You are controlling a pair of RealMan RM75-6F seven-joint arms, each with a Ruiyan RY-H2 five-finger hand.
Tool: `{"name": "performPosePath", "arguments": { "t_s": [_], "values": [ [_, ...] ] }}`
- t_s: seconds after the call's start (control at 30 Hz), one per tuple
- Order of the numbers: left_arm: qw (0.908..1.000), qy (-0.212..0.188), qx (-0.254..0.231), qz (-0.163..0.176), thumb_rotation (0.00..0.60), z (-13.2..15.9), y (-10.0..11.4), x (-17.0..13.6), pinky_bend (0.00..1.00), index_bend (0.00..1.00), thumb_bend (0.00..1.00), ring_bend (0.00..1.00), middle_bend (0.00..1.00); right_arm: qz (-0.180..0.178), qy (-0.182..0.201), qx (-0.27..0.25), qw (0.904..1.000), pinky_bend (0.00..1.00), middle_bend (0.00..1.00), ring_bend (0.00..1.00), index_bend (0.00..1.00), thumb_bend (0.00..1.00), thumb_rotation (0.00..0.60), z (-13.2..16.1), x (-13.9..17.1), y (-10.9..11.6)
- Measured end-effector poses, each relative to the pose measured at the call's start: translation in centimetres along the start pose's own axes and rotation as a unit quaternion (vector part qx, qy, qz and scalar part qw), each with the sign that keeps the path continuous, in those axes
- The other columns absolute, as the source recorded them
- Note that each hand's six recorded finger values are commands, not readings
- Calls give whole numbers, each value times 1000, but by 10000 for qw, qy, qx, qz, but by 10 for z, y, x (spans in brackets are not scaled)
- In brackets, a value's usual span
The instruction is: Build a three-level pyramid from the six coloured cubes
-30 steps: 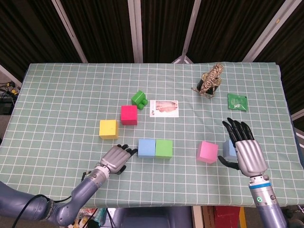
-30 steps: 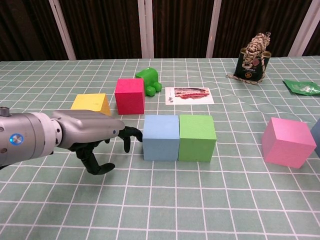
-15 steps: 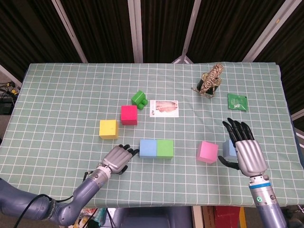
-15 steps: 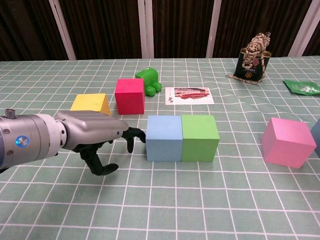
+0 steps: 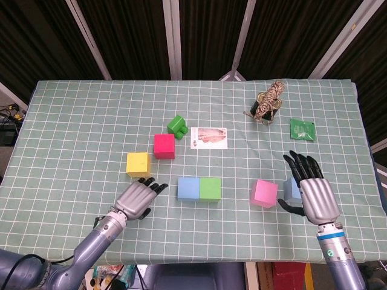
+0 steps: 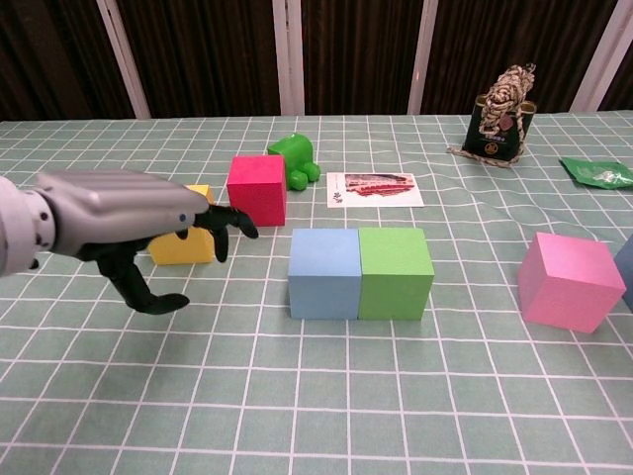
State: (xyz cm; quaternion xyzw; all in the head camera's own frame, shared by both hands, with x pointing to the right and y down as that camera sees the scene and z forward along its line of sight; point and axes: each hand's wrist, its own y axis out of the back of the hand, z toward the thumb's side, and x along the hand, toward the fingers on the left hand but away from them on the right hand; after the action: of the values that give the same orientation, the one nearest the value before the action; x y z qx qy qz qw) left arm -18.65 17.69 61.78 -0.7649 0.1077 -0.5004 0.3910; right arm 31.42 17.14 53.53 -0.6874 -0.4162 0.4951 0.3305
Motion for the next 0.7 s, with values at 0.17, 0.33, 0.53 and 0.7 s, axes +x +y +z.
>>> {"name": "performPosePath", "arguments": {
  "t_s": [0.17, 0.33, 0.53, 0.7],
  "values": [
    [9973, 226, -349, 607, 600, -20, 23, -26, 159, 76, 194, 100, 174, 22, 2, 16, 10000, 0, 0, 0, 0, 208, 600, 0, 0, -1],
    [9873, 700, -733, 1220, 600, -54, 36, -64, 93, 30, 141, 37, 112, 87, -12, 47, 10000, 0, 0, 0, 0, 209, 600, -1, 0, -3],
    [9753, 1254, -1011, 1514, 600, -90, 26, -111, 41, 0, 88, 0, 61, 269, 26, 151, 9995, 0, 0, 0, 0, 209, 600, -1, 2, -6],
    [9646, 1570, -1023, 1855, 600, -113, 20, -141, 41, 0, 88, 0, 61, 629, 127, 379, 9972, 0, 0, 0, 0, 209, 600, 1, 5, -15]
  ]
}}
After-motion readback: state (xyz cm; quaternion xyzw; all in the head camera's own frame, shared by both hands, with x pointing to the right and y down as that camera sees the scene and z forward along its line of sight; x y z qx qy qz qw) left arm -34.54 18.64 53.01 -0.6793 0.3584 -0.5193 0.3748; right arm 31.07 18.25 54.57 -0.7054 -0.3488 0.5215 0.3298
